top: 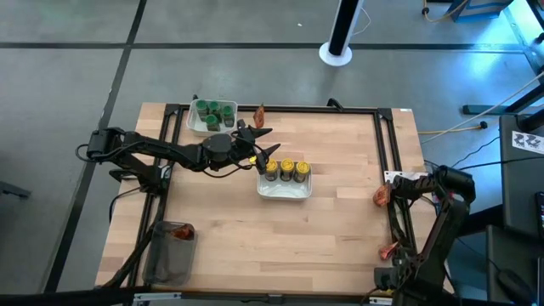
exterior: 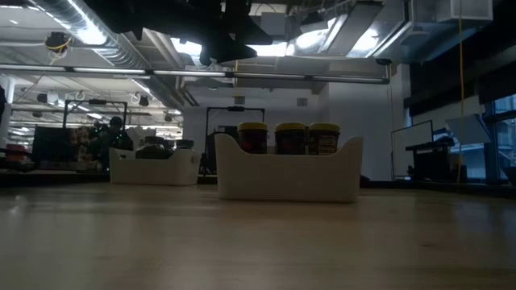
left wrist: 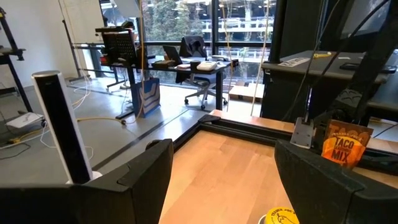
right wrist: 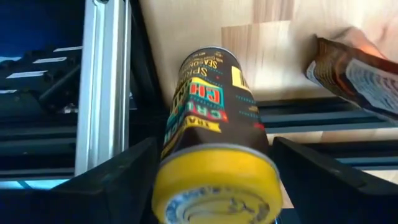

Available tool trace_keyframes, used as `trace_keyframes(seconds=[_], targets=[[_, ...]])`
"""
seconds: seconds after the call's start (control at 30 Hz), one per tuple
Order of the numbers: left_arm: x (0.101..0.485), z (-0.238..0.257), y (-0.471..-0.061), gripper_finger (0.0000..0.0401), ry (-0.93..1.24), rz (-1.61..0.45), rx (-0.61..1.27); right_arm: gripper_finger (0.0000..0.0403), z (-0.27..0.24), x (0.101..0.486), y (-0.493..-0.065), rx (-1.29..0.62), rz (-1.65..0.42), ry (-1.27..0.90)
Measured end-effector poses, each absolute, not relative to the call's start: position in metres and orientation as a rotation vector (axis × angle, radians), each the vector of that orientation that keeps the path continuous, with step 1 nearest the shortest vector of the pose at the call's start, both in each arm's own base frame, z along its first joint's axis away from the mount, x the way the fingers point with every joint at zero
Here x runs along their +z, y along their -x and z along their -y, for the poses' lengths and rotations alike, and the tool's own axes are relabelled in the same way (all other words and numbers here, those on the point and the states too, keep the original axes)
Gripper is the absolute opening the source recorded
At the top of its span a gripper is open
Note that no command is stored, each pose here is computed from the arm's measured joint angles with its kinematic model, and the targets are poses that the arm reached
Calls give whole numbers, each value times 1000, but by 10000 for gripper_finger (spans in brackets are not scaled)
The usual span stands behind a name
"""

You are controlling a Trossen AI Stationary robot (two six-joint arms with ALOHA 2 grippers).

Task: Sort spices by type
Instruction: Put the yellow seasoning bottle into the bottom white bin

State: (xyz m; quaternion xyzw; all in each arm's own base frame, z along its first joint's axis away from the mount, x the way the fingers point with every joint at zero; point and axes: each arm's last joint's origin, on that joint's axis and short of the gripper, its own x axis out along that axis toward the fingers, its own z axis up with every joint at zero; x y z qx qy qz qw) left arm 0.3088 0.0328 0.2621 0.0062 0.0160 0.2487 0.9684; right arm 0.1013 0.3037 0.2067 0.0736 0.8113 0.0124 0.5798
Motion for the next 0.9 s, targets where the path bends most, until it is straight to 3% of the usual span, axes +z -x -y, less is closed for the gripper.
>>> trace_keyframes(seconds=[0.13,0.33,0.6,0.9], targets=[[262,-33,-309,265,-13,-32,503,298,-305,202,-102,27,-1902,-159],[262,-33,-309,265,-13,-32,503,227,-306,202,-102,29,-1907,-161],[262,-33,-309,265,-14,-37,503,227,-297,207,-120,-56,-1979,-294],[259,-33,-309,265,-19,-63,502,227,-262,229,-172,-91,-1832,-506]])
